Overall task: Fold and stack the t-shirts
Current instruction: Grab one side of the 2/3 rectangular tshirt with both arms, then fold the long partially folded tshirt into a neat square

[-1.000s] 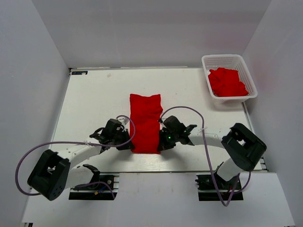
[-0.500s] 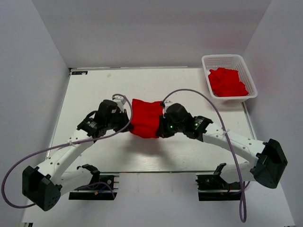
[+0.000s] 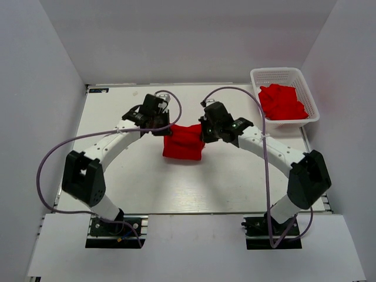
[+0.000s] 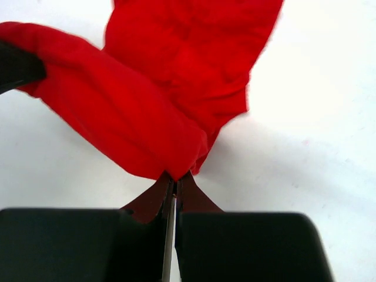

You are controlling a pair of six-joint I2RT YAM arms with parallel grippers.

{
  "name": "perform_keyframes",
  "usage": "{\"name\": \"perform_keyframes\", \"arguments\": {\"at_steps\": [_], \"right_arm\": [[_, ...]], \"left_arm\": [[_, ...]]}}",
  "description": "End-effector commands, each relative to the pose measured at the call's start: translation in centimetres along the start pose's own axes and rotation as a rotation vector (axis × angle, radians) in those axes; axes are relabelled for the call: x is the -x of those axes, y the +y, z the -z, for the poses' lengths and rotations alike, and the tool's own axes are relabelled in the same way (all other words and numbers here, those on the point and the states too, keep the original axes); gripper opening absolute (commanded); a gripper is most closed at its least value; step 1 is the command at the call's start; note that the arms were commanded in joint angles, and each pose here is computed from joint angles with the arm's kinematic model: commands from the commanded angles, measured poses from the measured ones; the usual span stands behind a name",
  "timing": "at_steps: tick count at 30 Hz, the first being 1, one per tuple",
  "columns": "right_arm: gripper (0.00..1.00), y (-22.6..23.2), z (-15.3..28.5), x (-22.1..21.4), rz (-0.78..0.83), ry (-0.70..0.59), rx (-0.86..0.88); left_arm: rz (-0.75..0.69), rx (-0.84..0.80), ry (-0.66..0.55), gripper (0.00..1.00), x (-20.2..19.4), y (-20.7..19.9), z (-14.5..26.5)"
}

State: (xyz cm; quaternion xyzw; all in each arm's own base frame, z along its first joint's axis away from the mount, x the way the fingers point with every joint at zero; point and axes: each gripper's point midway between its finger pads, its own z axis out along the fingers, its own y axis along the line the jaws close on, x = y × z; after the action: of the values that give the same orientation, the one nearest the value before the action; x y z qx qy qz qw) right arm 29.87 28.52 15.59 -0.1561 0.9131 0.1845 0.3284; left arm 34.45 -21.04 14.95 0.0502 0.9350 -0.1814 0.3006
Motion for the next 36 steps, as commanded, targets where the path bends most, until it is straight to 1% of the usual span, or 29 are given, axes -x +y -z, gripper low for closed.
{"name": "perform_keyframes", "arguments": {"at_steps": [1, 3, 4, 5, 6, 7, 9, 10, 11, 12, 13, 14, 17, 19, 20, 21, 22, 23, 24, 25, 26, 27, 28, 31, 32, 33, 34, 35, 36], "right_arm": [[0.00, -1.2, -1.3, 3.4, 0.010, -0.064, 0.010], [0.00, -1.6, -2.4, 4.7, -0.004, -0.077, 0.019], [0.00, -1.4, -3.2, 4.6, -0.004, -0.060, 0.043], [0.00, -1.8, -3.4, 5.7, -0.014, -0.078, 0.043], [0.00, -2.1, -4.8, 5.8, -0.013, -0.072, 0.037], [0.00, -1.4, -4.9, 6.4, -0.016, -0.063, 0.087], [0.00, -1.9, -6.6, 6.7, -0.017, -0.038, 0.096], [0.00, -2.0, -6.8, 7.4, -0.028, -0.042, 0.105], [0.00, -2.2, -7.2, 7.8, -0.030, -0.043, 0.111], [0.00, -2.9, -8.7, 6.7, -0.047, 0.003, 0.104], [0.00, -2.7, -8.7, 7.8, -0.047, -0.012, 0.111], [0.00, -2.8, -9.5, 7.3, -0.051, 0.009, 0.120], [0.00, -3.5, -10.8, 7.8, -0.072, 0.006, 0.128], [0.00, -3.9, -11.2, 8.4, -0.071, -0.006, 0.128], [0.00, -4.6, -12.0, 8.3, -0.081, 0.007, 0.113], [0.00, -5.1, -12.2, 8.5, -0.086, 0.007, 0.111], [0.00, -5.3, -12.6, 8.5, -0.082, 0.008, 0.110], [0.19, -5.7, -12.8, 8.9, -0.083, 0.001, 0.103], [0.30, -5.9, -12.9, 9.0, -0.080, 0.001, 0.095], [0.41, -6.8, -12.8, 9.9, -0.090, -0.015, 0.076], [0.55, -6.8, -12.9, 10.4, -0.087, -0.027, 0.074], [0.56, -6.9, -12.5, 11.1, -0.084, -0.046, 0.068], [0.57, -7.3, -12.0, 12.1, -0.087, -0.069, 0.066], [0.63, -7.6, -9.9, 15.1, -0.065, -0.138, 0.050], [0.63, -7.1, -8.3, 16.6, -0.053, -0.180, 0.059], [0.60, -7.0, -7.9, 16.8, -0.043, -0.187, 0.065], [0.58, -6.3, -7.3, 17.1, -0.033, -0.196, 0.093], [0.56, -5.5, -6.5, 17.2, -0.026, -0.199, 0.125], [0.46, -5.0, -6.3, 17.1, -0.025, -0.197, 0.143]], "left_arm": [[-0.006, 0.034, -0.055, 0.00, 3.3, 1.1, -0.4], [0.008, 0.053, -0.034, 0.00, 3.6, 1.9, -2.0], [0.011, 0.065, -0.030, 0.00, 3.8, 2.6, -2.4], [0.017, 0.055, -0.035, 0.00, 4.2, 2.7, -2.9], [0.030, 0.063, -0.049, 0.00, 5.2, 3.3, -3.1], [0.033, 0.060, -0.017, 0.00, 4.8, 3.4, -4.4], [0.057, 0.061, -0.017, 0.00, 5.8, 4.4, -5.3], [0.052, 0.045, 0.022, 0.00, 5.0, 4.4, -6.6], [0.065, 0.044, 0.032, 0.00, 5.0, 4.9, -7.1], [0.070, 0.022, 0.022, 0.00, 5.9, 4.8, -7.6], [0.071, 0.013, 0.031, 0.00, 5.9, 4.7, -8.1], [0.072, 0.014, 0.057, 0.00, 5.4, 5.3, -9.3], [0.060, -0.021, 0.018, 0.03, 7.9, 5.0, -10.4], [0.059, -0.032, 0.047, 0.10, 7.6, 5.5, -11.8], [0.053, -0.040, 0.023, 0.15, 8.8, 5.2, -11.9], [0.043, -0.041, 0.020, 0.21, 9.1, 5.2, -12.2], [0.051, -0.035, 0.020, 0.30, 9.4, 5.6, -12.3], [0.051, -0.035, 0.020, 0.50, 9.4, 5.7, -12.5], [0.048, -0.038, 0.008, 0.58, 9.9, 5.5, -12.3], [0.046, -0.030, -0.003, 0.64, 10.2, 5.6, -12.4], [0.049, -0.029, -0.024, 0.72, 11.1, 5.9, -12.0], [0.032, -0.024, -0.050, 0.74, 12.0, 5.8, -11.4], [0.023, -0.023, -0.049, 0.74, 12.2, 5.7, -11.2], [-0.017, -0.019, -0.143, 0.75, 15.5, 5.2, -7.8], [-0.021, -0.022, -0.157, 0.75, 16.1, 4.8, -6.8], [-0.034, -0.025, -0.172, 0.74, 16.4, 4.6, -5.9], [-0.039, -0.030, -0.191, 0.72, 16.3, 4.2, -4.0], [-0.050, -0.061, -0.226, 0.68, 16.8, 3.4, -3.0], [-0.062, -0.085, -0.237, 0.59, 16.4, 2.6, -2.3]]}}
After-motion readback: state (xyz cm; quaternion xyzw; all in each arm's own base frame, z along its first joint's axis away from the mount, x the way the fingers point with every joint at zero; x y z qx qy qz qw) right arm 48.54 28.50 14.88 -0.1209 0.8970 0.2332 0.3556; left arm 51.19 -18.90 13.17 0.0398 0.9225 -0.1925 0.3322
